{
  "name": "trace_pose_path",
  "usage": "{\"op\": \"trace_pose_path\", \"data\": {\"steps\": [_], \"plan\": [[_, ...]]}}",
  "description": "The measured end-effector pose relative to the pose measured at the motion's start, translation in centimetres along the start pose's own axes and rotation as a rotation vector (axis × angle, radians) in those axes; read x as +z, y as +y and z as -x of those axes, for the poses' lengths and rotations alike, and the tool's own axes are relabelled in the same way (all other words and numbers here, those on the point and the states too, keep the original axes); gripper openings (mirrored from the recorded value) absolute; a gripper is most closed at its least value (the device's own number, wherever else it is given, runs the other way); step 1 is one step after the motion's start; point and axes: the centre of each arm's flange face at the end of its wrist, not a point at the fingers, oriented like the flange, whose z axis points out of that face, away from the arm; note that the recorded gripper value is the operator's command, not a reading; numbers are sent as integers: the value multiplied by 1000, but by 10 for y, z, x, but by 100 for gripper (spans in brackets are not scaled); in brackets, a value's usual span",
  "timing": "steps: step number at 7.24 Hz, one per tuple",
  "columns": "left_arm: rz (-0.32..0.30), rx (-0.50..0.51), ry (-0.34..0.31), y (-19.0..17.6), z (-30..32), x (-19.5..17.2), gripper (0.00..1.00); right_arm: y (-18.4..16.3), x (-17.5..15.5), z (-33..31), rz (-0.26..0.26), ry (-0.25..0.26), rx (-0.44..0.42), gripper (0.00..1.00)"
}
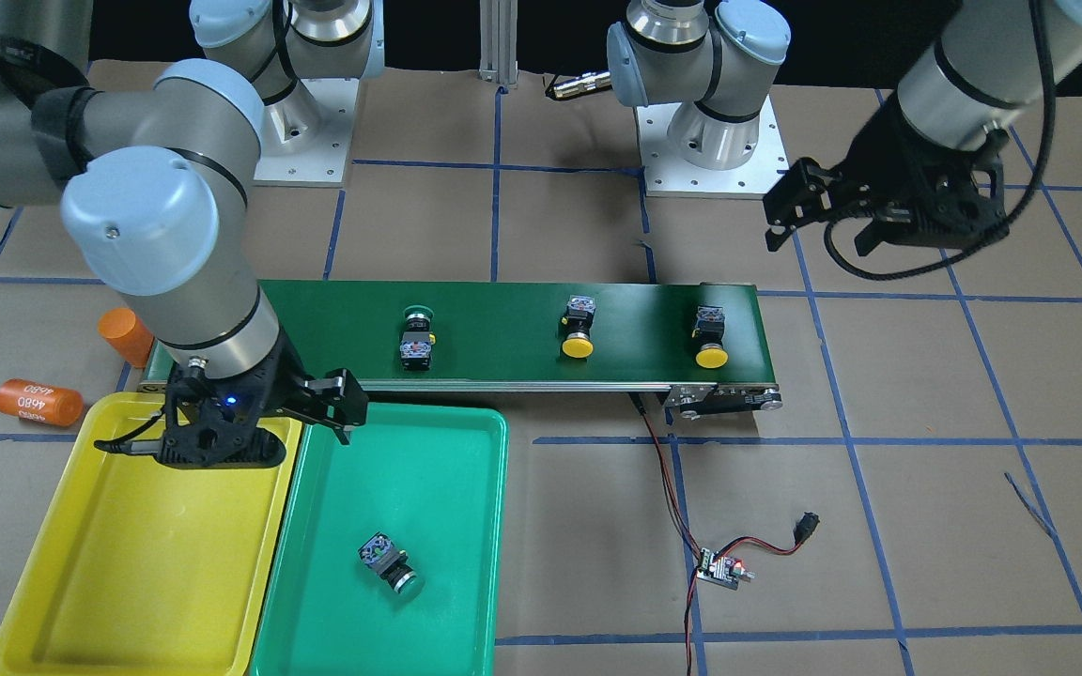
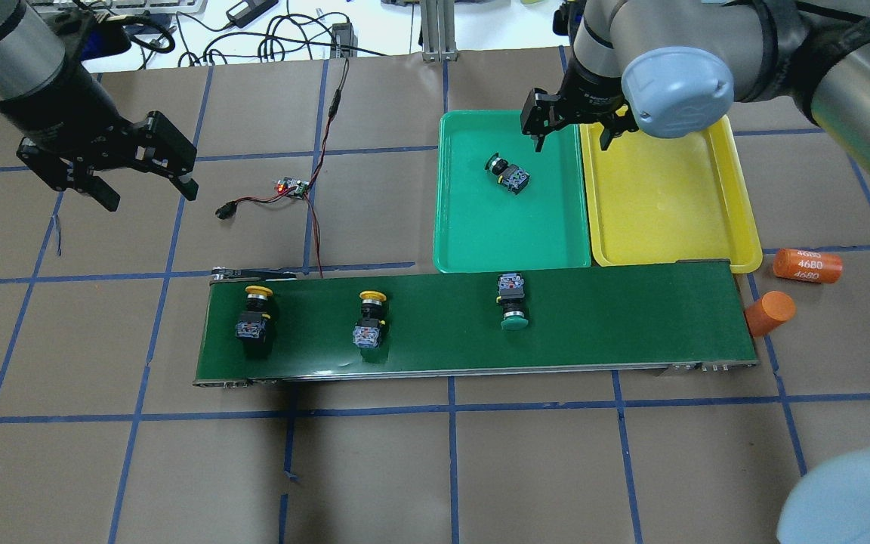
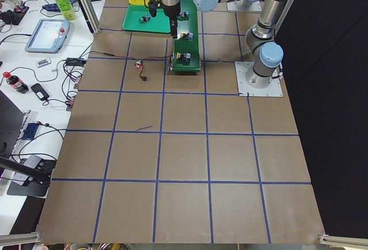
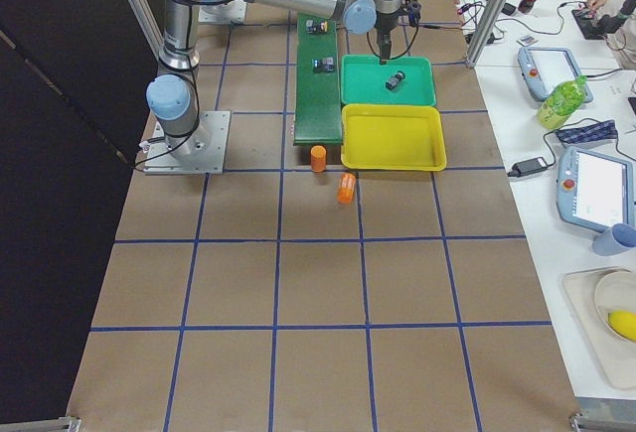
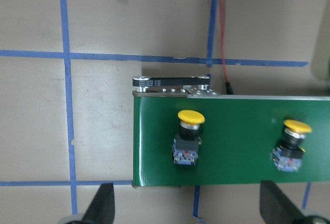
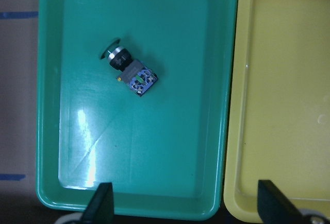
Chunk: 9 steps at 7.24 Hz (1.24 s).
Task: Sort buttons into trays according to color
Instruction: 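Drop the green button into the green tray while left gripper lifts away, then move the right gripper to the belt and grasp the blue-housed button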
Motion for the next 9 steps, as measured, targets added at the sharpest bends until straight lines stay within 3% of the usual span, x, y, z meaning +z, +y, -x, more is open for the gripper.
{"op": "trace_pose_path", "data": {"steps": [2, 4, 5, 9], "plan": [[23, 72, -33, 21, -53, 5, 100, 76, 19, -13, 45, 0, -6, 97], [47, 119, -54, 32, -60, 21, 100, 149, 56, -16, 19, -2, -6, 98], [45, 130, -54, 32, -51, 22, 100, 169, 66, -14, 13, -3, -4, 98], [38, 100, -56, 32, -32, 19, 100, 184, 85, 23, 0, -54, 52, 95]]}}
